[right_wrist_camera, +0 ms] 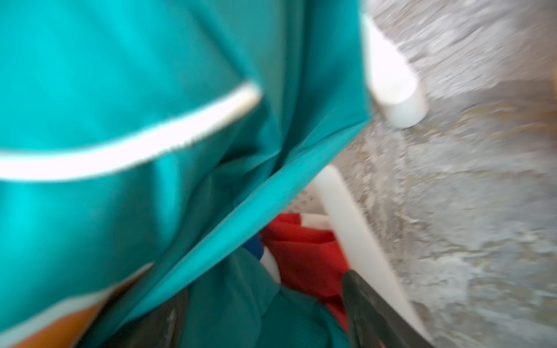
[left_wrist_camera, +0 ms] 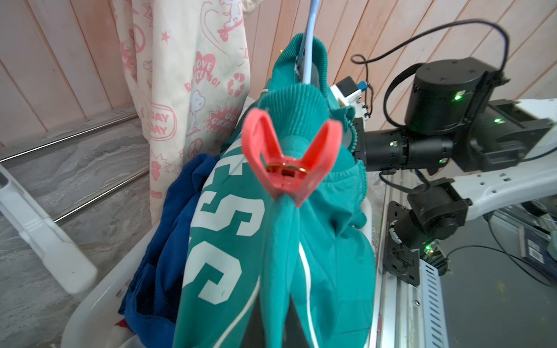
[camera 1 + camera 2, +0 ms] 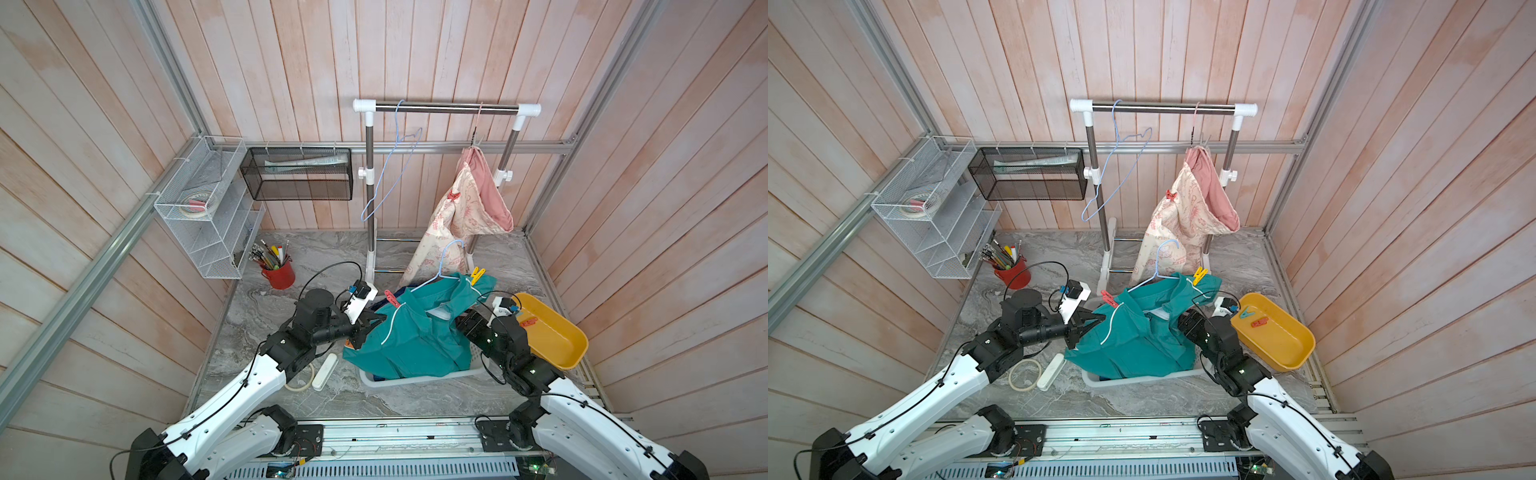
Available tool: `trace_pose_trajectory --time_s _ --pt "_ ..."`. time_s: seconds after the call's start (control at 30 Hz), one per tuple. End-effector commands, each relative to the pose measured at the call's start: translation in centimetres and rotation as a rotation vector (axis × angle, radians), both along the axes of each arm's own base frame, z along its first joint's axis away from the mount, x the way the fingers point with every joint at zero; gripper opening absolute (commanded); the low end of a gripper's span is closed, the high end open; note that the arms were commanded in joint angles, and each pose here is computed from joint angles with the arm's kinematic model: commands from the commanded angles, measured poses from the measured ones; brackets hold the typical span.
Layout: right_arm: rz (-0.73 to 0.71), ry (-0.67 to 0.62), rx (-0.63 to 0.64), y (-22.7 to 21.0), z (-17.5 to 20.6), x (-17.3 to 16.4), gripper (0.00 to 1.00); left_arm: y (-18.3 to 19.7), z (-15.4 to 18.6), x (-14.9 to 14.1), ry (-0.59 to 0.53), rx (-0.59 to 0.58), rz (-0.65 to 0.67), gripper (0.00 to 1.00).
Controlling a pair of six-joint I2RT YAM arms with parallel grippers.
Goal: Remove the clothespins securing jackets to the hanger
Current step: Adjust the jacket in the basket.
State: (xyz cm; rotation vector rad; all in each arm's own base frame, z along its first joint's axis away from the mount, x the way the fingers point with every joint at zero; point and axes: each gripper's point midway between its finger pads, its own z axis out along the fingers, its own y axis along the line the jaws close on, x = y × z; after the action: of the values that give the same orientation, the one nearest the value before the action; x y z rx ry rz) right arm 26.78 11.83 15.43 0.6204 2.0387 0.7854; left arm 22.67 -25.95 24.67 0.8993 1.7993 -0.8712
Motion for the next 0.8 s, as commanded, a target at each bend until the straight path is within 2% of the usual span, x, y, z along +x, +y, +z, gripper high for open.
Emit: trace_pose_trajectory --time_s 0.0,0.33,0.53,0.77 --pt "-0.003 0.11 -0.085 -1.9 -1.2 -1.5 0.84 0.3 -0.1 1.4 -0.09 0.053 0.087 0.0" --pt "0.065 -0.027 -0.014 -3.8 6.0 0.9 0.84 0.6 0.4 1.9 -0.225 0.137 0.178 0.0" --pt "0.081 -0.133 0.04 -4.7 11.0 2.8 0.84 -0.4 -0.1 1.6 -0.335 0.251 0.209 0.0" --pt "0.08 -0.177 0.069 -6.4 13.6 4.3 0.85 -2.6 -1.9 0.2 -0.439 0.375 0.182 0.0"
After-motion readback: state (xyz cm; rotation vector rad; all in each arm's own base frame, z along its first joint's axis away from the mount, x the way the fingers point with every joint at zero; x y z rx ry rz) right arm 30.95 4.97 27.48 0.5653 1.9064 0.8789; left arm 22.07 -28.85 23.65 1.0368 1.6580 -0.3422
